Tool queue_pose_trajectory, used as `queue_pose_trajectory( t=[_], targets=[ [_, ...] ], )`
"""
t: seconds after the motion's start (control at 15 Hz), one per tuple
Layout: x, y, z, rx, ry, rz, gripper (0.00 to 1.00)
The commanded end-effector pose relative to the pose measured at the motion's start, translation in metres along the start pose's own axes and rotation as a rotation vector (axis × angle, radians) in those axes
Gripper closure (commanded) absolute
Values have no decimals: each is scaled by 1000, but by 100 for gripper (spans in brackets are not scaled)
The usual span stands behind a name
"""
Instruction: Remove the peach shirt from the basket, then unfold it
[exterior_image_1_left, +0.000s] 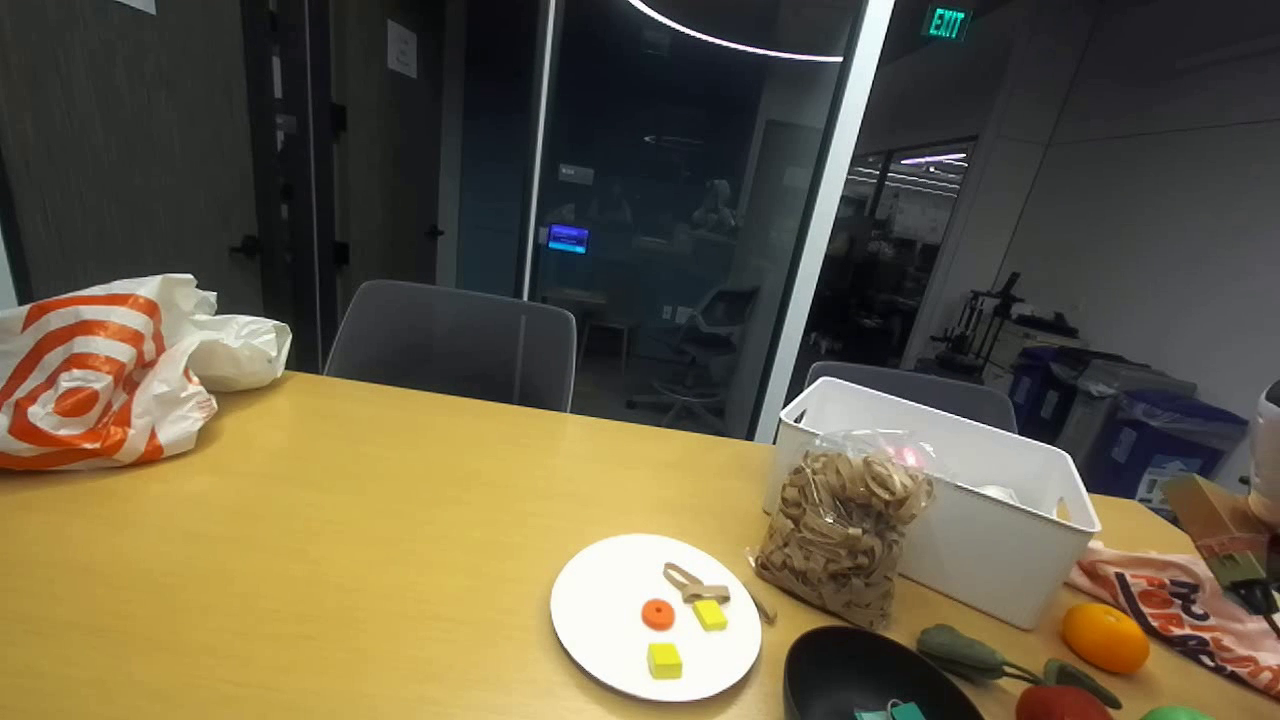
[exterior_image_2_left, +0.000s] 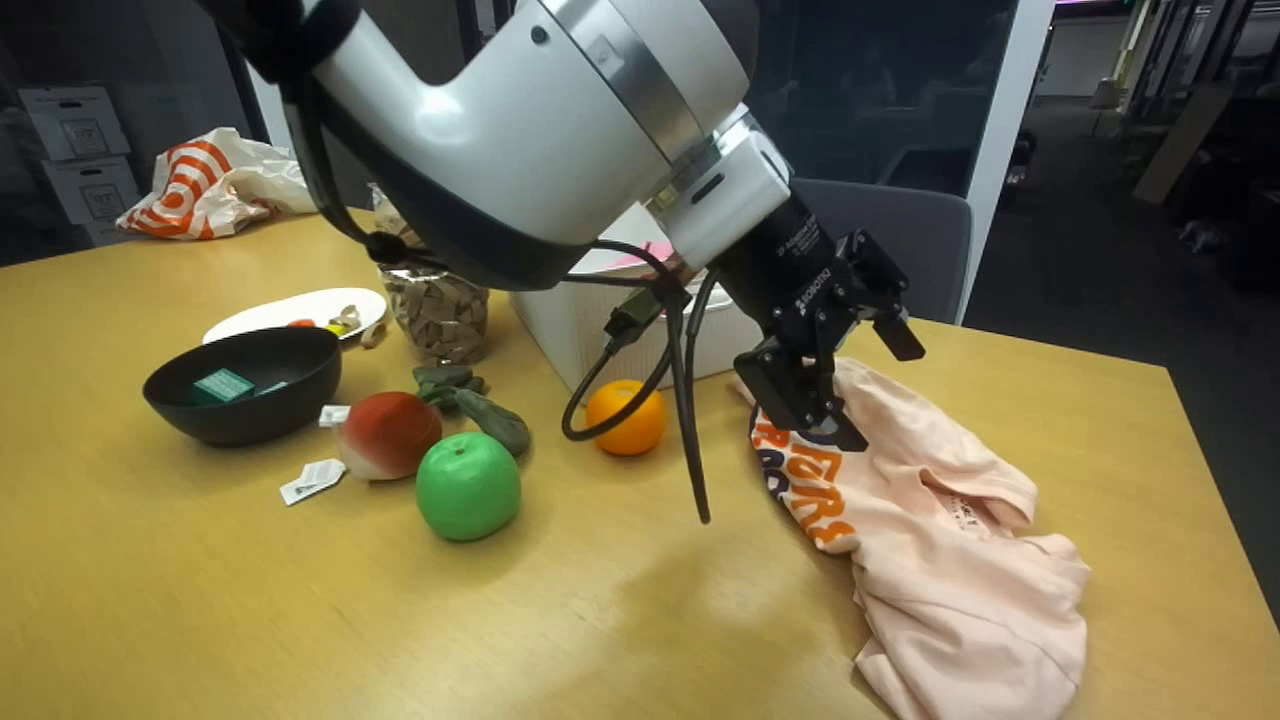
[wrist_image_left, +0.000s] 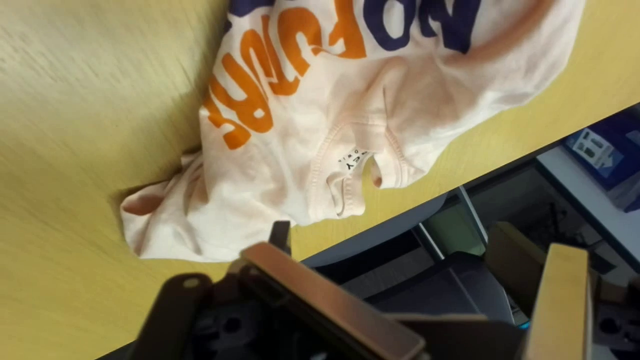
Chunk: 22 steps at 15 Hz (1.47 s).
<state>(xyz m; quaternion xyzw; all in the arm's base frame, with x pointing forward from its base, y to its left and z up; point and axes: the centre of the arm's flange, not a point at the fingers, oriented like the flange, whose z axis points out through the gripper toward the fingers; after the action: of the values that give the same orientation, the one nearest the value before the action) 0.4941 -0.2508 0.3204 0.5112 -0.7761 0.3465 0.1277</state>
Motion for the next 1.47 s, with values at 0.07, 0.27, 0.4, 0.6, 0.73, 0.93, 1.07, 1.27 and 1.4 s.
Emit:
queue_pose_trajectory(
  t=[0.07,0.27,0.4,0.6,0.73,0.93,1.07,1.27,1.4],
  targets=[
    [-9,-35,16,9,14,56,0],
    [0,-63,37,22,43,139,0],
    [3,-76,57,-18,20,150,0],
    [-6,-78,86,-72,-27,185,0],
    [-11,-79,99,-92,-42,204,0],
    [-13,-84,108,-95,-64,229,26],
    [-11,-87,109,-90,-67,243,42],
    [-4,-93,105,-87,-68,259,65],
    [-1,-96,102,-89,-73,269,77]
  ],
)
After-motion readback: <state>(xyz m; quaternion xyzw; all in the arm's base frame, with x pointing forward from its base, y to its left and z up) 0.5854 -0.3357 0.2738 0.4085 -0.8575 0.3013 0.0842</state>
